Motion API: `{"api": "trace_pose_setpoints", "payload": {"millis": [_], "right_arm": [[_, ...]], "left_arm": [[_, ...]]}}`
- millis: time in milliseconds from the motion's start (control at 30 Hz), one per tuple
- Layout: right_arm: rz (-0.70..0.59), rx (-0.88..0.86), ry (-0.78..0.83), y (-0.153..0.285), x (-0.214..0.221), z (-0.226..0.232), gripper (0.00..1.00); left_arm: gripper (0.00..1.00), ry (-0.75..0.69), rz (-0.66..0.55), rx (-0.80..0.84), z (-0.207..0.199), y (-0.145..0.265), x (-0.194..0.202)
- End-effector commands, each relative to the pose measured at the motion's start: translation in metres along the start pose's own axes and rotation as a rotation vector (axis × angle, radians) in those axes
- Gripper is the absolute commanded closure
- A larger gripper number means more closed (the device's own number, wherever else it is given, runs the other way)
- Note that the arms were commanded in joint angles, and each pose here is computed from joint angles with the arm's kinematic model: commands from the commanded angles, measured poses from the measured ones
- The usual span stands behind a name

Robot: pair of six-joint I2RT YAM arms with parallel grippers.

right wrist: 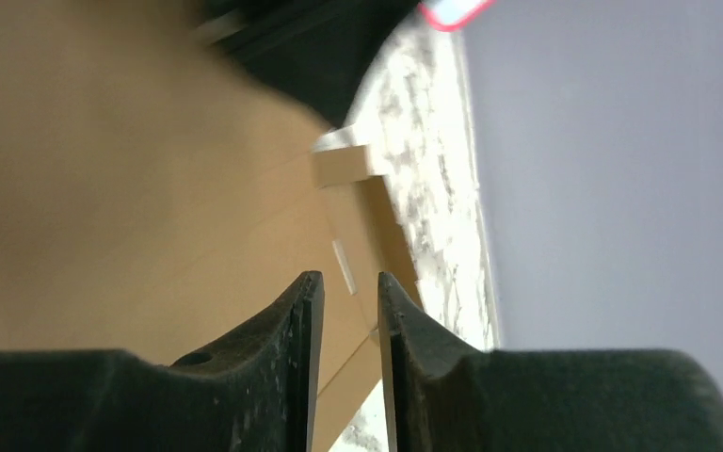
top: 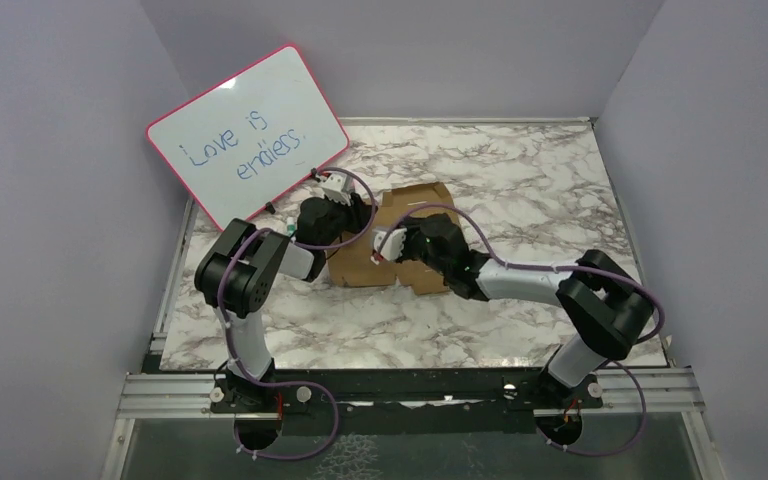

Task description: Fold the paper box

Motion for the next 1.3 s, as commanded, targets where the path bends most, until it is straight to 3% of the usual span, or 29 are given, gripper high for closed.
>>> {"api": "trace_pose_setpoints", "payload": {"millis": [0,233,600,900,1267], "right_arm": [[0.120,0.157,-0.486,0.008,-0.005,-0.051,0.65],[0.262,0.127,-1.034,0.028,0.040,-0.079,0.52],[0.355,-0.093,-1.573,0.036,0.120,-0.056,0.44],[0.389,-0.274,-1.723,0.019,0.138,-0.020,0.47],[0.370,-0.327,-1.702,0.017,0.137,-0.018,0.74]], "left_arm": [[0.59,0.059,0.014,0.002,-0.006,0.009,-0.012],[0.58,0.110,0.094,0.013,-0.012,0.019,-0.008],[0.58,0.156,0.176,0.024,-0.019,0.034,0.004],[0.58,0.166,0.223,0.017,-0.020,0.041,0.016],[0.58,0.163,0.233,0.008,-0.019,0.043,0.019]]}}
Point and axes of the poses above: each gripper's point midway between its finger pads, its own y axis back along the fingers, its own z axis along the line the jaws close on, x = y × z, the point moved 4 cm from there along y, back along the fingers, and after that the axes turned 14 degrees about -y, right-handed, at the moved point
